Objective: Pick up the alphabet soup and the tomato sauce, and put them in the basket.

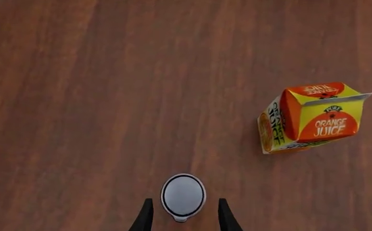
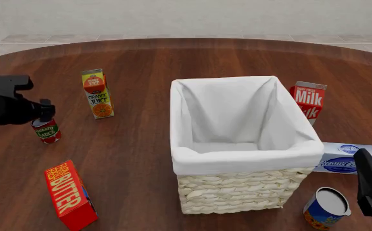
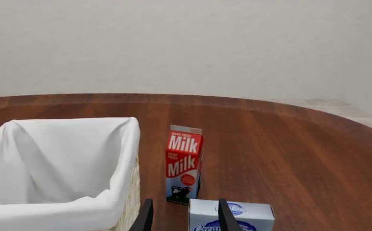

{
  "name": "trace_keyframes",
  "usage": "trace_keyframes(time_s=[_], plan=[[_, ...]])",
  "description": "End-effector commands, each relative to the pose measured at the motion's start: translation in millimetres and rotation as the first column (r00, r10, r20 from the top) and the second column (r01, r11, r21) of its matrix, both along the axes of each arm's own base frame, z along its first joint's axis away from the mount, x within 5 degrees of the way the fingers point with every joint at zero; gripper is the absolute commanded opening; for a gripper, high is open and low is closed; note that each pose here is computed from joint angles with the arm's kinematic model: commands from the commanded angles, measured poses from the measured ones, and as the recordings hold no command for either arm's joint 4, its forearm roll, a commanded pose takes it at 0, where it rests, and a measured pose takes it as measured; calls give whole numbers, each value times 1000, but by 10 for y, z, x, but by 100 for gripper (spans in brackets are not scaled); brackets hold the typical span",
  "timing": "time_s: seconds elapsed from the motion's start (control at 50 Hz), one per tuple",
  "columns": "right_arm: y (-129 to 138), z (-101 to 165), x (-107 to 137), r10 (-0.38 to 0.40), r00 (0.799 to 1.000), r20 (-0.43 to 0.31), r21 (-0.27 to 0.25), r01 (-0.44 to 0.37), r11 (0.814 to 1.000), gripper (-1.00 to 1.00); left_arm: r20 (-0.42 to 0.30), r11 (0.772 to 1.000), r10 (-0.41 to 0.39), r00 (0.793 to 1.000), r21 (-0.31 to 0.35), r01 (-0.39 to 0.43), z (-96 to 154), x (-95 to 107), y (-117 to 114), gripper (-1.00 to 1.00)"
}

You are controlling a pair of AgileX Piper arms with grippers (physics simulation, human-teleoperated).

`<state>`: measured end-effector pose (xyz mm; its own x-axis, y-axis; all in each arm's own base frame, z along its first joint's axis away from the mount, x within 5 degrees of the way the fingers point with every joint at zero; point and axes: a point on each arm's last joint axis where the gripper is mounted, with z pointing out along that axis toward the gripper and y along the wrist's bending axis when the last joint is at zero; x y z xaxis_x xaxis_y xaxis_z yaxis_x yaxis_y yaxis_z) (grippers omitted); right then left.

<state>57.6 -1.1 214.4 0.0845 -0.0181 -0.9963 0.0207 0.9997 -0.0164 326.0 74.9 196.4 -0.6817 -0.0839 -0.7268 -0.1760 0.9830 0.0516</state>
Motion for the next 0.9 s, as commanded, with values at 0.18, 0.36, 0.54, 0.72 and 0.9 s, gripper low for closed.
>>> trace_keyframes(time_s=[0.18, 0.36, 0.54, 0.72, 0.9], plan=[[1, 0, -1, 1, 1000, 0, 1, -1, 1000, 100, -22, 1000, 0, 1000, 2, 0, -181, 46, 32, 100], [1, -1, -5, 1, 1000, 0, 1, -1, 1000, 100, -29, 1000, 2, 1000, 8, -2, -240, 64, 71, 100], [0, -2, -2, 0, 1000, -1, 1, 0, 1000, 100, -38, 1000, 3, 999, 13, -3, -317, 87, 104, 100], [0, -3, -5, -1, 1000, 0, 1, 1, 1000, 100, -48, 1000, -2, 999, 15, 3, -386, 101, 106, 100], [-1, -4, -4, -2, 1000, 0, 3, 2, 1000, 100, -62, 1000, -2, 998, 11, 3, -464, 99, 104, 100]])
